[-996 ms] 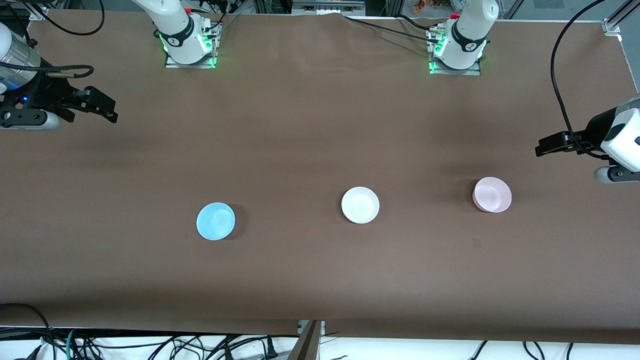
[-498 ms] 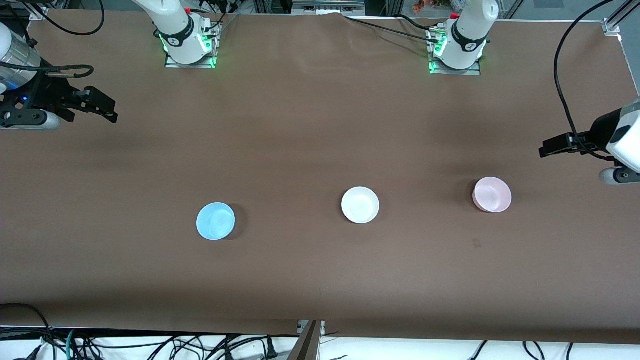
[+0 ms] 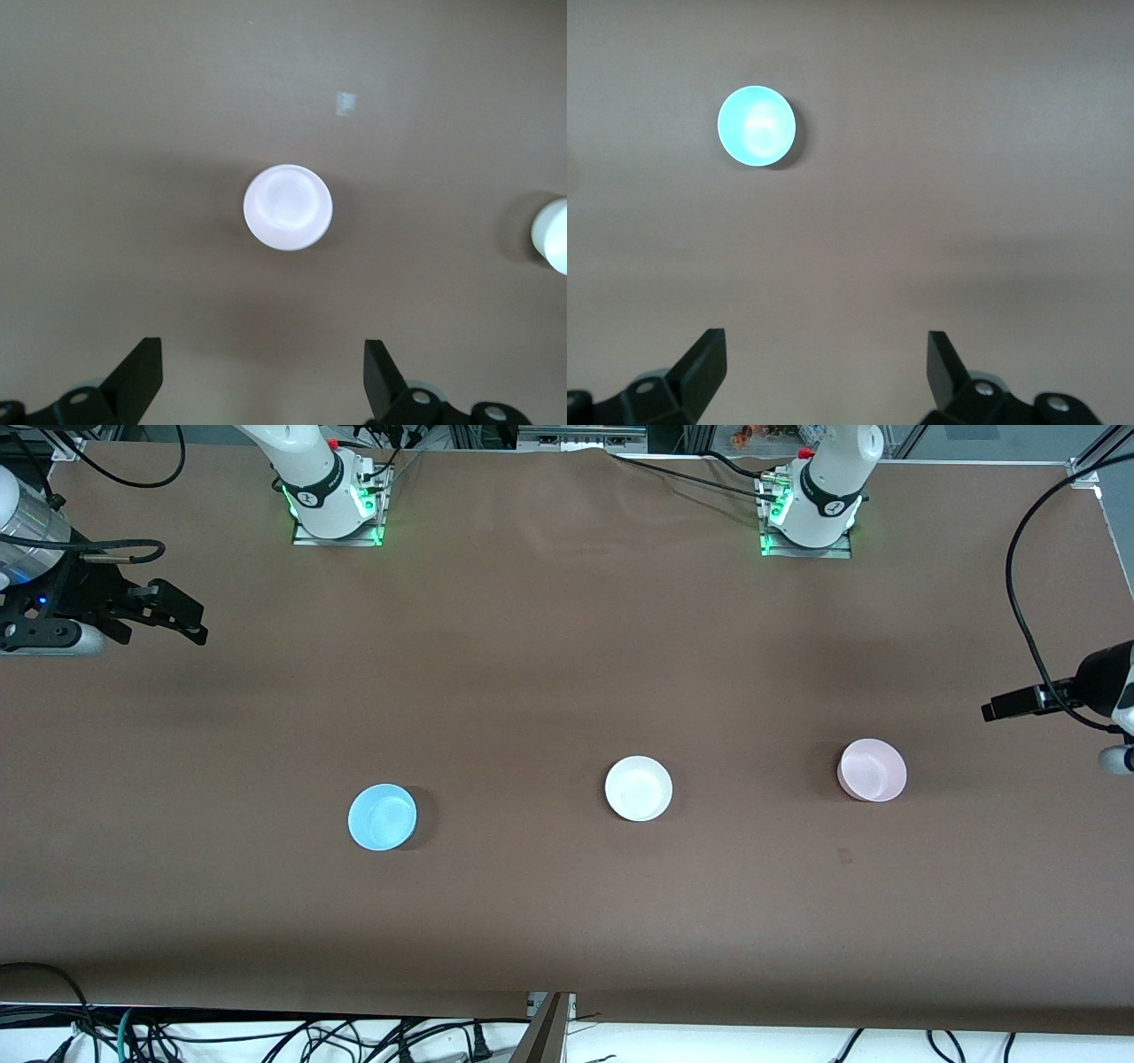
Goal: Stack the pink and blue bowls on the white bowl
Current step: 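Reach the left gripper down to the pink bowl rim and grasp it, then carry the pink bowl with the left gripper while the right gripper reaches out, then lower the pink bowl into the white bowl while the right gripper grasps the blue bowl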
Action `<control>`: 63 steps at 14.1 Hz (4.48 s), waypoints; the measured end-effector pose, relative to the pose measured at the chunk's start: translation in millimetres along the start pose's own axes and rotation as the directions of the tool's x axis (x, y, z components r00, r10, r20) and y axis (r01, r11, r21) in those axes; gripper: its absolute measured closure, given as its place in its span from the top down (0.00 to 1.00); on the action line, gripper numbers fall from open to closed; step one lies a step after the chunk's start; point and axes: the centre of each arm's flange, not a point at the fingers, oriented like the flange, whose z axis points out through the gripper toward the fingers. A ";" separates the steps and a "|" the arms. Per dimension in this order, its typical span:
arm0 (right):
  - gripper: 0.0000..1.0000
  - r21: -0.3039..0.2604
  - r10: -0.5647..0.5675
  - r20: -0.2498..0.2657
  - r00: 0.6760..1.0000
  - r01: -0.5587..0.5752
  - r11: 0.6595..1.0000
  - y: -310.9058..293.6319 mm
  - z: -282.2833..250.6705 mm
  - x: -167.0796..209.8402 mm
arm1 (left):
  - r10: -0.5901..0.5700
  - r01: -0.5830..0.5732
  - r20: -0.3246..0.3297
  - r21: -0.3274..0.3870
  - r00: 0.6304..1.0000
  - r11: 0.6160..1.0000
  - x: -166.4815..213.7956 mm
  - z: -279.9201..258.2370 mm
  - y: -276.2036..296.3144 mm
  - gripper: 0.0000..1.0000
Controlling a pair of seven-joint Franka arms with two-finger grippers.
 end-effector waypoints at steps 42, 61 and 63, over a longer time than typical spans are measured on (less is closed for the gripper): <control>1.00 0.004 0.000 -0.052 0.999 0.000 1.000 -1.5 1.9 13.6 | 0.139 -0.158 -0.099 -0.215 0.985 0.964 35.0 274.0 -53.2 0.02; 1.00 -0.037 -0.045 0.126 0.991 0.050 0.998 -40.1 221.5 100.2 | -0.095 0.083 -0.044 -0.230 0.994 0.970 -18.2 245.1 342.0 0.02; 1.00 -0.037 -0.049 0.124 0.991 0.054 0.998 -45.2 282.7 114.4 | -0.091 0.079 -0.042 -0.225 0.995 0.971 -20.6 254.1 349.0 0.02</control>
